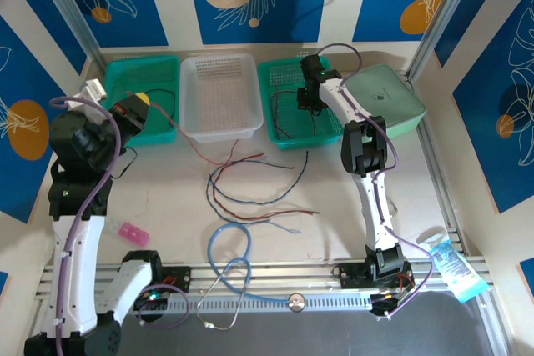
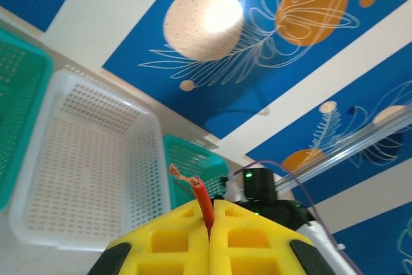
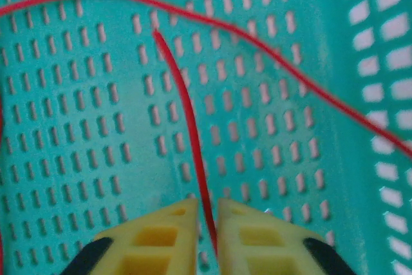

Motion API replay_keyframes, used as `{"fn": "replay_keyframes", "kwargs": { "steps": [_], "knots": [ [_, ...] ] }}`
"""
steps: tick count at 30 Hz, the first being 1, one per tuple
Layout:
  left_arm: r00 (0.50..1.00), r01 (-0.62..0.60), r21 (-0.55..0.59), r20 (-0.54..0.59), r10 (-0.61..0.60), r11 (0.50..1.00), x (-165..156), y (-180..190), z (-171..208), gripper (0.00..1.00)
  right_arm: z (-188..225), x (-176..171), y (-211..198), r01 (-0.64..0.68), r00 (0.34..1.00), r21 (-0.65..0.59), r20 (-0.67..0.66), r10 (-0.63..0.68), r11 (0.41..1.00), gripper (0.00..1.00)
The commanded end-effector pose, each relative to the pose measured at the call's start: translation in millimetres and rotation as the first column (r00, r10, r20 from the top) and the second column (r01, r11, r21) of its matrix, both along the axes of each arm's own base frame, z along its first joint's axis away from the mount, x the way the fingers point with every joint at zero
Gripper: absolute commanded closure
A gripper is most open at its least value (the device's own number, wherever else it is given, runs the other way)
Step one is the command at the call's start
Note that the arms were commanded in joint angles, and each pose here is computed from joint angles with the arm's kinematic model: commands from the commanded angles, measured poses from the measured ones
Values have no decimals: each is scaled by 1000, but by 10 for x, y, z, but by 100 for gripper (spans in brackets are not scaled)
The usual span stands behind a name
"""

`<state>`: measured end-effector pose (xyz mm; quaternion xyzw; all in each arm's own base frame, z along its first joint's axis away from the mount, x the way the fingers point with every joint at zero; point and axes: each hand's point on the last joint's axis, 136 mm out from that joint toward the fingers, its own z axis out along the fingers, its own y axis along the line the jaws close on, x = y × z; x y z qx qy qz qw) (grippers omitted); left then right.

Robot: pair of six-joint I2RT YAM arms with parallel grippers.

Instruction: Untangle the cables

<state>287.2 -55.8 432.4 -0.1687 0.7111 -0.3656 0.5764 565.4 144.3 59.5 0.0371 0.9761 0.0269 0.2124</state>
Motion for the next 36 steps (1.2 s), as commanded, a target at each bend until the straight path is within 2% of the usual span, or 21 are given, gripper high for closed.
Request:
{"fn": "replay_keyframes", "kwargs": {
  "steps": [1,3,8,13,17,22,25,30,36],
  "knots": [
    [992,62,-34,112,-57,998,-111,-134,412,100,172,-26,60,-11,1000,42,-2,11,999,71],
    [990,76,-42,122,-71,996,-126,-177,466,100,327,-22,44,1,1000,55,13,-2,998,55],
    [983,113,-46,154,-105,992,-135,-301,617,100,943,-20,49,-18,990,97,140,5,995,40],
    [962,163,-75,234,-141,984,-127,-451,931,100,1427,-292,29,-8,983,150,182,-19,989,35],
    [937,225,-96,294,-188,970,-27,-656,1206,100,1674,-723,49,-24,964,244,263,-43,969,32],
    [891,322,-39,350,-289,946,89,-1117,1500,100,1897,-1319,-37,-39,944,339,322,-77,940,28],
    [859,364,-4,387,-334,931,163,-1404,1661,100,2012,-1656,-108,-50,931,347,357,-82,936,27],
    [805,383,13,487,-340,924,393,-1755,1989,100,2089,-2150,-395,-11,916,271,390,-99,963,24],
    [744,415,31,563,-359,909,662,-2198,2319,100,2161,-2483,-645,14,883,290,445,-148,957,19]
  ]
}}
